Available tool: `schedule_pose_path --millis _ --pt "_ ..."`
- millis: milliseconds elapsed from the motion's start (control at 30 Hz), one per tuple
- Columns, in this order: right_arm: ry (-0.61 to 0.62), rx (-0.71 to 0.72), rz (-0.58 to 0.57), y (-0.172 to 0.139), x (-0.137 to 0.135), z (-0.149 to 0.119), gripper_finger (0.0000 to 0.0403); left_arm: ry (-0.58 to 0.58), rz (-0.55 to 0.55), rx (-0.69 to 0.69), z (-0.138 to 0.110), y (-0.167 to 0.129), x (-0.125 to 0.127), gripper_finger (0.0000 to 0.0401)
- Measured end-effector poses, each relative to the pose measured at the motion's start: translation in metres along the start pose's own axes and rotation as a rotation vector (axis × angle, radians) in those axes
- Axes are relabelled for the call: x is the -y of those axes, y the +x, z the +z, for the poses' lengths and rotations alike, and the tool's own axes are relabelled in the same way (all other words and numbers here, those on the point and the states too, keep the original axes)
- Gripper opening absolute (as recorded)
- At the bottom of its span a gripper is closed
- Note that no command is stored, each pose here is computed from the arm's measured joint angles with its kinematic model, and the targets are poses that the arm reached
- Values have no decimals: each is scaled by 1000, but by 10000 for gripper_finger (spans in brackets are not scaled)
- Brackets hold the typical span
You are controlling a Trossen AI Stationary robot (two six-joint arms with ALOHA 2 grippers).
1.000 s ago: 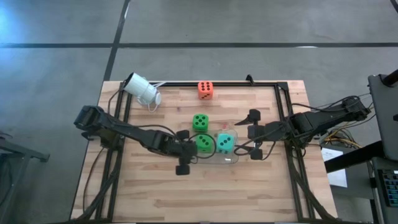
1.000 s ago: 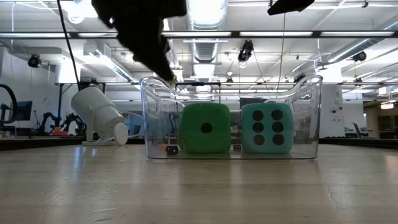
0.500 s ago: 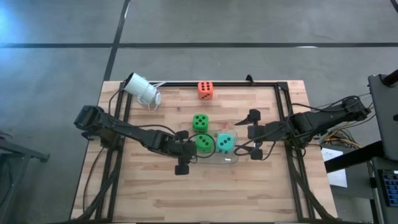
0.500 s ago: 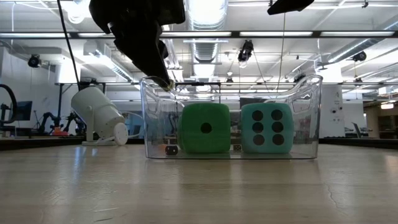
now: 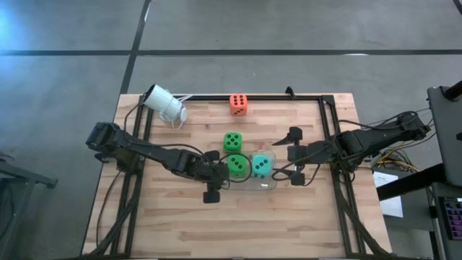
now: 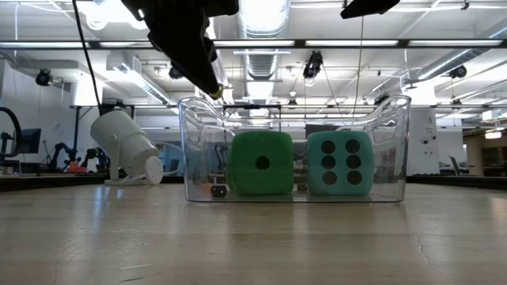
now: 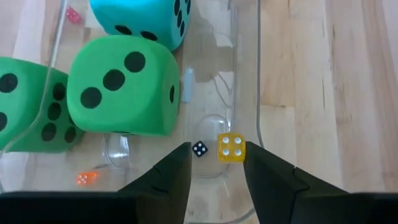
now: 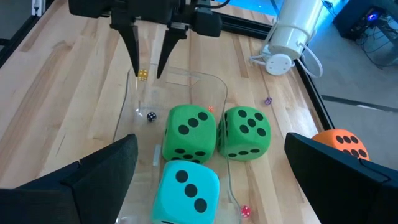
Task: Pick & Place Dice
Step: Put the small yellow die into the transparent bin
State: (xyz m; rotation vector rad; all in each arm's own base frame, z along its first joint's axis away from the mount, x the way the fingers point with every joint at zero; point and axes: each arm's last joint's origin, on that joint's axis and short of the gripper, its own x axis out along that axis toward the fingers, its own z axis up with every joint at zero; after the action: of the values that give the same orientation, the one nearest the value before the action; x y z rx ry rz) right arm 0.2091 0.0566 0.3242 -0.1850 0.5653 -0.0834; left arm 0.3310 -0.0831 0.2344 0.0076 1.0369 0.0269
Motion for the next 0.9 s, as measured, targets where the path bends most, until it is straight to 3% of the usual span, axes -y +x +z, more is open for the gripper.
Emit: schedule_pose_path --millis 767,900 --pt "-4 0 0 0 0 0 400 1 30 -8 2 7 -10 147" --pt "-7 0 0 0 0 0 400 43 33 -30 0 15 -9 147"
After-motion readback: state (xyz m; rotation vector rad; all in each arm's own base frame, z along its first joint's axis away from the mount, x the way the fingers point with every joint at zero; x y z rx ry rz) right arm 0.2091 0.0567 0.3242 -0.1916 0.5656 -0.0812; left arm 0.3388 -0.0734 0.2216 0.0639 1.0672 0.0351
